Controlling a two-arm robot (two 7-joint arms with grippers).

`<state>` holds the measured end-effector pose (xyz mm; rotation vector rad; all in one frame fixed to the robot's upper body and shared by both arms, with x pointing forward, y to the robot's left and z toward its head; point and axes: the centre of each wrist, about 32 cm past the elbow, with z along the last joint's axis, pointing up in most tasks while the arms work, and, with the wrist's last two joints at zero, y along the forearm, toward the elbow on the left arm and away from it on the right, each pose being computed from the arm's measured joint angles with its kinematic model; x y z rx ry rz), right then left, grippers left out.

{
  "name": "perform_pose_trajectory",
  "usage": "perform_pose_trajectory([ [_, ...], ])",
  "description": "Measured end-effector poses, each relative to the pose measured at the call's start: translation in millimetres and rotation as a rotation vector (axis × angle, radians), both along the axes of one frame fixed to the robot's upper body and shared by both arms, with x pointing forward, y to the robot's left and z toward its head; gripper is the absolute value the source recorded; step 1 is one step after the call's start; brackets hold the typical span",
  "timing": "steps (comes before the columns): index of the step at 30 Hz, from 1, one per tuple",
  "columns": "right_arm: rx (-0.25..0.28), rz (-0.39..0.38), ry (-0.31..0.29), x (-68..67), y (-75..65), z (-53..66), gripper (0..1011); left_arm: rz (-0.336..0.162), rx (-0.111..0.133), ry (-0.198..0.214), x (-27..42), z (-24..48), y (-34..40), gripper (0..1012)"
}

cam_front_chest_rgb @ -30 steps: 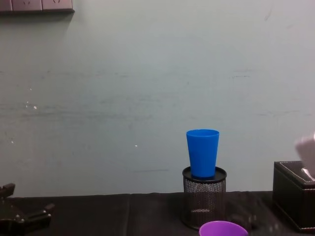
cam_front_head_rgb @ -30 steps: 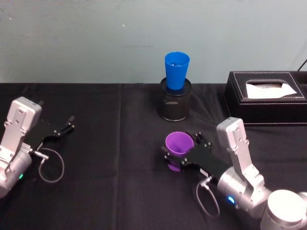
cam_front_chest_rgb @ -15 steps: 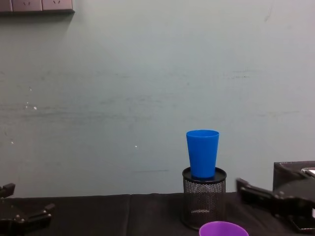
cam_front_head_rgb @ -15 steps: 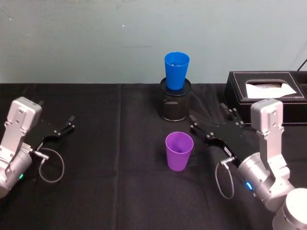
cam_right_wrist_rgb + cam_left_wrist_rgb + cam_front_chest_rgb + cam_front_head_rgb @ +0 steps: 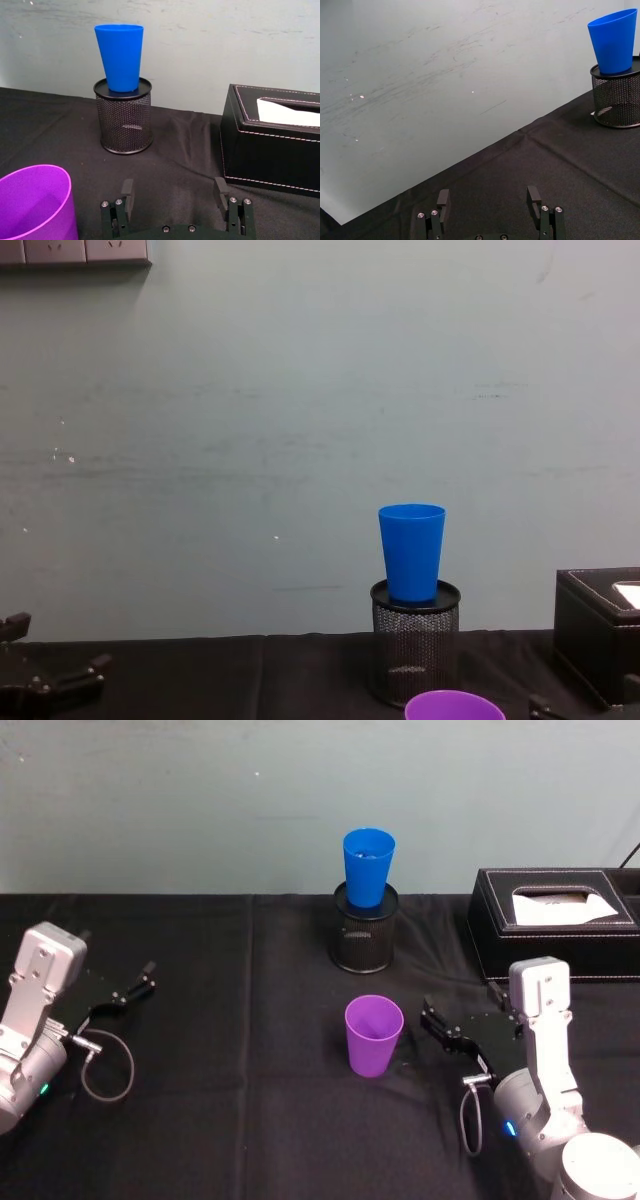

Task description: Pick up one cup with a gripper and tap it against the other cup.

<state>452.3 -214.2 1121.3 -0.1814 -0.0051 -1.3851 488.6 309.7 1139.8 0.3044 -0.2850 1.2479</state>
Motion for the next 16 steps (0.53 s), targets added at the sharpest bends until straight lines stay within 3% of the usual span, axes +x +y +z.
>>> perform_pose_trajectory([
  [16, -0.004, 0.010, -0.002, 1.3, -0.2, -2.3, 1000, 0.000, 0.000, 0.000, 0.0, 0.0, 0.0, 1000],
])
